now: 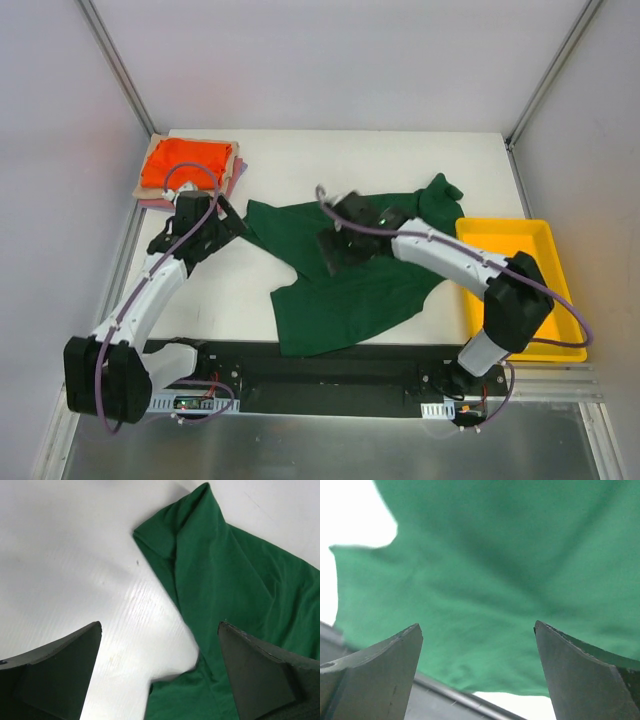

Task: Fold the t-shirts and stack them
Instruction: Flatten out the tshirt

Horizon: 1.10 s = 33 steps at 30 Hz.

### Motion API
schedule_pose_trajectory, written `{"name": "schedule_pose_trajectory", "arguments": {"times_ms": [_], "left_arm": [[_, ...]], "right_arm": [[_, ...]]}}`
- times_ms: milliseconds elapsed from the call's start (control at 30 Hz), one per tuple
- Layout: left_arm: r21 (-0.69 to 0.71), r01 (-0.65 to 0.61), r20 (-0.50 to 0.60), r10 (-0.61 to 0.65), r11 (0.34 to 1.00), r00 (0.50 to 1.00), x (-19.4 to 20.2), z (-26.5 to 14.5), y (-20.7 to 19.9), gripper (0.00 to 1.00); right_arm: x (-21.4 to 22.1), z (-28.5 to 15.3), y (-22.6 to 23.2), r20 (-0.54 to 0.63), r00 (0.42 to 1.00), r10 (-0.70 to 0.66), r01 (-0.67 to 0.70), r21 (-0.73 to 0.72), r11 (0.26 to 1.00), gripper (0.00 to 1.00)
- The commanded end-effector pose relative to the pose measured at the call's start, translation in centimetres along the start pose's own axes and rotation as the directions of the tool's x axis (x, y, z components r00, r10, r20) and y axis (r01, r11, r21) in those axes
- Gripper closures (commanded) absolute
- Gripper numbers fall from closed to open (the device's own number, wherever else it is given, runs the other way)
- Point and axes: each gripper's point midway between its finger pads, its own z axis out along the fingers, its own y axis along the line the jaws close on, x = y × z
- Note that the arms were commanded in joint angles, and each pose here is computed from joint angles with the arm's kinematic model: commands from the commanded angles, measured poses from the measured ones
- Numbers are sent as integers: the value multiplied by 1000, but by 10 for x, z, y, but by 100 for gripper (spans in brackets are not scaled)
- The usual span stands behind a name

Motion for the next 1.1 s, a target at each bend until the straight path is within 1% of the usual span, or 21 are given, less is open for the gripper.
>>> {"name": "schedule_pose_trajectory", "arguments": {"times_ms": [0, 100, 200, 267, 400, 467, 567, 633, 700, 767, 833, 867, 900, 933, 1000, 1067], "left_arm": [[-9, 105, 49, -105, 994, 993, 8, -17, 17, 1], [7, 118, 43, -118, 993, 992, 17, -21, 21, 1], [29, 132, 23, -133, 991, 991, 23, -22, 18, 1], [38, 135, 10, -135, 990, 991, 25, -22, 16, 1], [61, 109, -26, -108, 992, 994, 28, -20, 10, 1], [74, 103, -55, -99, 992, 994, 32, -19, 6, 1], [97, 102, -94, -93, 990, 991, 36, -14, -1, 1], [112, 108, -126, -94, 988, 988, 41, -10, -5, 1], [135, 104, -157, -83, 985, 984, 45, -5, -10, 1], [144, 101, -174, -75, 984, 982, 47, -1, -13, 1], [152, 100, -187, -70, 983, 980, 49, 2, -15, 1], [161, 100, -196, -67, 982, 978, 50, 2, -17, 1], [173, 96, -206, -60, 980, 977, 52, 2, -19, 1], [177, 95, -208, -57, 979, 976, 52, 3, -20, 1], [186, 94, -203, -55, 978, 978, 51, 3, -22, 1], [210, 83, -204, -40, 974, 978, 50, 4, -26, 1]], "right_arm": [[70, 11, 90, -199, 977, 69, -119, -250, 961, 4], [92, 31, 90, -263, 959, 105, -164, -213, 963, 4], [108, 53, 71, -317, 938, 138, -186, -126, 974, 4], [112, 65, 46, -332, 928, 170, -197, -50, 979, 4], [106, 84, -9, -339, 900, 273, -267, 63, 962, 4], [97, 91, -37, -331, 888, 320, -304, 100, 947, 4], [77, 100, -84, -312, 853, 418, -385, 162, 908, 4], [44, 97, -116, -249, 861, 444, -408, 183, 894, 4], [18, 88, -144, -173, 895, 410, -367, 233, 900, 4], [-7, 72, -157, -113, 926, 361, -321, 270, 908, 4], [-19, 51, -163, -88, 941, 327, -289, 292, 911, 4], [-20, 42, -160, -79, 946, 314, -279, 293, 915, 4], [-24, 27, -156, -43, 953, 298, -274, 286, 918, 4], [-18, 17, -152, -31, 958, 286, -265, 292, 919, 4], [1, 3, -137, -32, 967, 254, -234, 294, 927, 4], [30, -5, -117, -56, 969, 239, -214, 289, 933, 4]]}}
